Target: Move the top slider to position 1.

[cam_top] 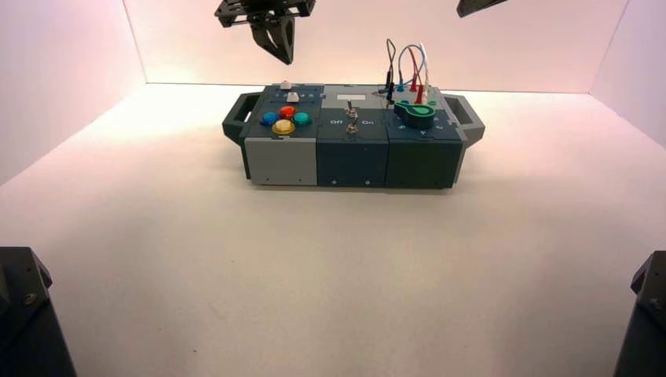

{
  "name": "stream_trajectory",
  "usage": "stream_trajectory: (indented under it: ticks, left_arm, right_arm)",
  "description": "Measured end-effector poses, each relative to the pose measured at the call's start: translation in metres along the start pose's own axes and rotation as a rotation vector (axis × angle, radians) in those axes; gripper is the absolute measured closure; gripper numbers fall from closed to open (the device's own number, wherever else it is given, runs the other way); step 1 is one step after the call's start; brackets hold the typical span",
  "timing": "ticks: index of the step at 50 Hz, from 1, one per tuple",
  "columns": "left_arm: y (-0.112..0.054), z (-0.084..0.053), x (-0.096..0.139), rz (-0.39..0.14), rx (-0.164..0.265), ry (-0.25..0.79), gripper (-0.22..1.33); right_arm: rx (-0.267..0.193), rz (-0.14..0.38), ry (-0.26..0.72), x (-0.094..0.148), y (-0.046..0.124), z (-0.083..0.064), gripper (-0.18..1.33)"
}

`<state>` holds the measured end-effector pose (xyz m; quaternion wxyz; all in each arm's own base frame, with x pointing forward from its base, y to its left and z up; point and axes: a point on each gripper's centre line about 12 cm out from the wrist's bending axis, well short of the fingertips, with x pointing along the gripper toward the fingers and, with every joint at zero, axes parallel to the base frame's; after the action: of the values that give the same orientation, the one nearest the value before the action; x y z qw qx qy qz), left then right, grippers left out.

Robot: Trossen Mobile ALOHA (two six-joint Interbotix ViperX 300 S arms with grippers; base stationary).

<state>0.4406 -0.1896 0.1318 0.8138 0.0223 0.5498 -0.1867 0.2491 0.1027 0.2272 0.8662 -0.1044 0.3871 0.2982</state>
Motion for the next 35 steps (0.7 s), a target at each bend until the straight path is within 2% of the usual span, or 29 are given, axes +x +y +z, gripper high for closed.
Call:
stream_trajectory:
  ticks: [19, 35]
  left_arm:
    - [0.001, 0.002, 0.023, -0.008, -0.006, 0.089, 1.27]
    - [0.001, 0.011, 0.026, -0.011, -0.007, 0.09, 1.27]
  right_arm:
    - [-0.006, -0.01, -0.002, 0.0, -0.002, 0.0, 1.28]
    - [-0.013, -0.014, -0.001, 0.0, -0.002, 0.0, 1.28]
